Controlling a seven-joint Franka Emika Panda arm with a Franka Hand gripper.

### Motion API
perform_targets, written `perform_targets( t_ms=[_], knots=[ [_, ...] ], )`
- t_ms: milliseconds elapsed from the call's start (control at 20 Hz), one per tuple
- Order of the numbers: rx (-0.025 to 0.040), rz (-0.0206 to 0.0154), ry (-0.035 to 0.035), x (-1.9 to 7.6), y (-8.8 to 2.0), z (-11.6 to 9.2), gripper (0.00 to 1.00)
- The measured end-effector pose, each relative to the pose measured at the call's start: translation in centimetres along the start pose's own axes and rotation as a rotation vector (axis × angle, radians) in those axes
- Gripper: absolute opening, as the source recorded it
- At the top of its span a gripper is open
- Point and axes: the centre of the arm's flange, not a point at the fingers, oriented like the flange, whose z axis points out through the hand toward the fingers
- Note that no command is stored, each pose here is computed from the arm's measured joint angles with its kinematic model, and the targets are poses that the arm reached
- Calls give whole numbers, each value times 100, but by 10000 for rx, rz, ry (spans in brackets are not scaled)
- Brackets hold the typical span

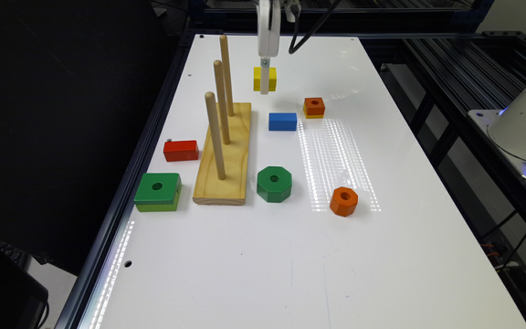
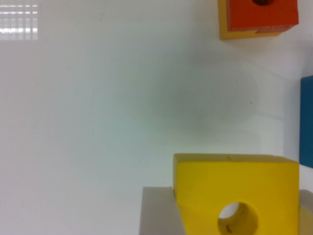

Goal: Pick up yellow block.

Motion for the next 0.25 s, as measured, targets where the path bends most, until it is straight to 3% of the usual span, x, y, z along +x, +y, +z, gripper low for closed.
perform_targets(
  t_ms=[250],
  knots=[
    [-8, -1, -14, -5, 3, 6, 0]
  ],
)
